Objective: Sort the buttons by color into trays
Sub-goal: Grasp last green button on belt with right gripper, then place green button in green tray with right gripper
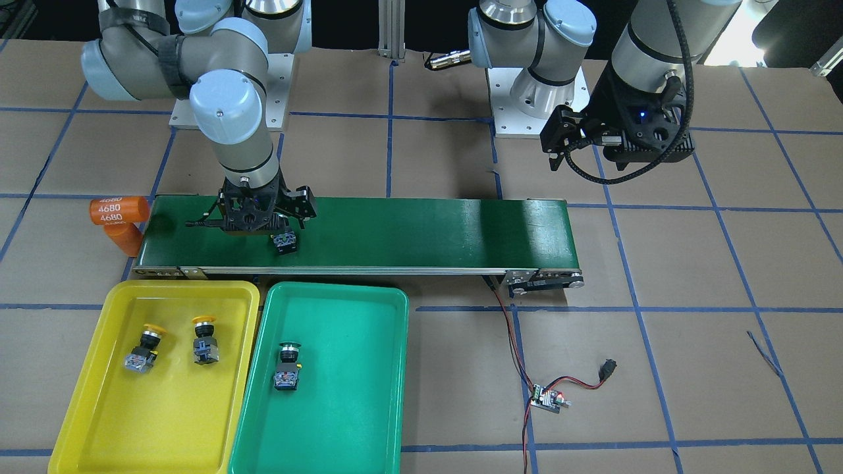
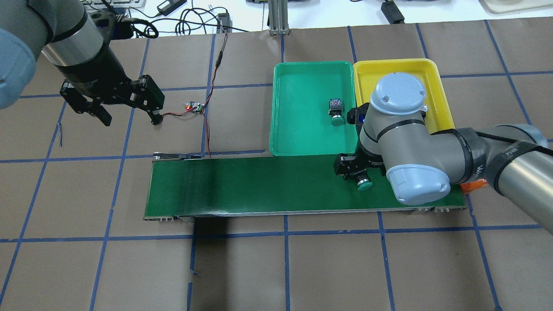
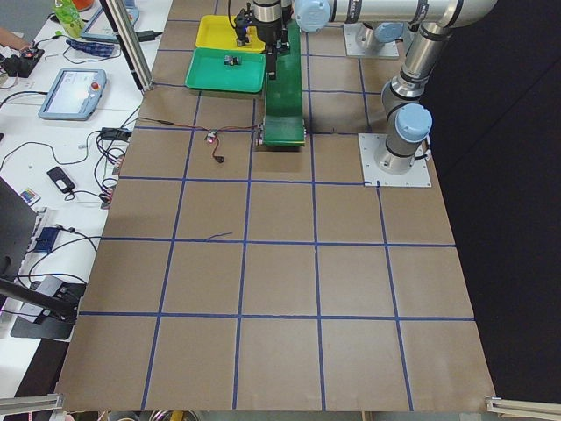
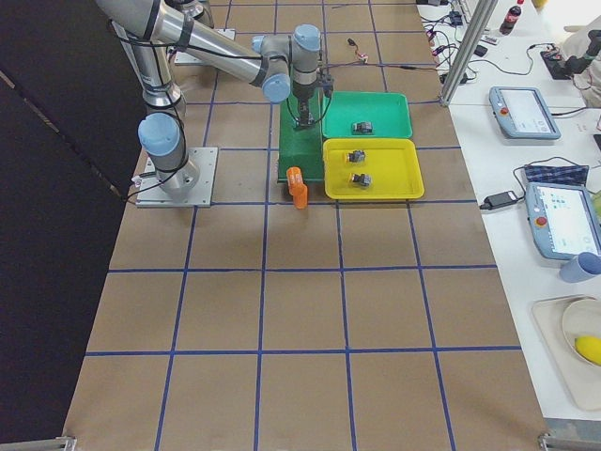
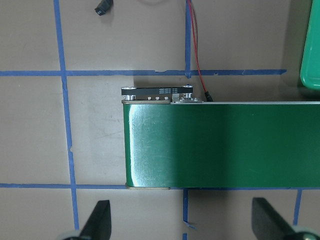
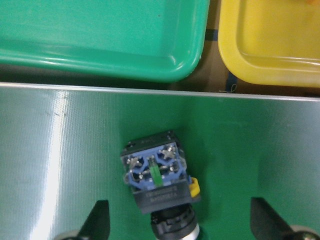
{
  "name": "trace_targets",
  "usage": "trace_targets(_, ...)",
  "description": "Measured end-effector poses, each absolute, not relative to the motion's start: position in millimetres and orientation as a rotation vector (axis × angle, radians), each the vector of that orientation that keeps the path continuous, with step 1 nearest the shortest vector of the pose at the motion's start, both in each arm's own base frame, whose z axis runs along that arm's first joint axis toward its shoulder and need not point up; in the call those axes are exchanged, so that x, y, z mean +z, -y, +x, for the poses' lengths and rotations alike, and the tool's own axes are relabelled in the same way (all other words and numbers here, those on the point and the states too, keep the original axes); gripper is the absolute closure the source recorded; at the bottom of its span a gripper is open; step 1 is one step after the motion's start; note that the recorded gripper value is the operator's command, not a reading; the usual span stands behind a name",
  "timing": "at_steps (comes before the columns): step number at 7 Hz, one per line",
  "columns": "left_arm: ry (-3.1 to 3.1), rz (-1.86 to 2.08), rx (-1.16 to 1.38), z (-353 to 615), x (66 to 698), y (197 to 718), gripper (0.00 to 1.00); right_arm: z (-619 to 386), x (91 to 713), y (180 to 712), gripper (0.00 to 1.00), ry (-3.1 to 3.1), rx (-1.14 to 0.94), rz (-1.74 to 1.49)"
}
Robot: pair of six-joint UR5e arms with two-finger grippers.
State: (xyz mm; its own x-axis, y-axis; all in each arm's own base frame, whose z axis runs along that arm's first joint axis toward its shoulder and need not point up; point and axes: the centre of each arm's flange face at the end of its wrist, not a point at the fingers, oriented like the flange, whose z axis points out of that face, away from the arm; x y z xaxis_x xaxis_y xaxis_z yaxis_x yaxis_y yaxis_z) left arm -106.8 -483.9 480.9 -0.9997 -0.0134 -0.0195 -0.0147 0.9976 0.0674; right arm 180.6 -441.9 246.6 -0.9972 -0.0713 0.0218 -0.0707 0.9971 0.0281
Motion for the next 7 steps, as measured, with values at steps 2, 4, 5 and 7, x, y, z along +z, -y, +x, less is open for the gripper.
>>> trace_targets(2,-3.121,-0.023,0.106,-106.8,480.6,484.4,0.0,179.7,238.5,444.7,0.97,3.109,0.024,0.12)
trace_targets(4,-3.121,-0.024,0.11,-106.7,479.7,484.5,0.0,178.8,242.0,445.4,1.0,3.11,0.047,0.102)
trace_targets(5,-3.121,-0.023,0.112,-106.8,479.1,484.7,0.0,179.0,246.1,447.9,1.0,3.112,0.064,0.096)
trace_targets(7,-3.121,-0.018,0.115,-106.8,478.2,484.7,0.0,181.5,274.0,474.0,1.0,3.111,0.165,0.09)
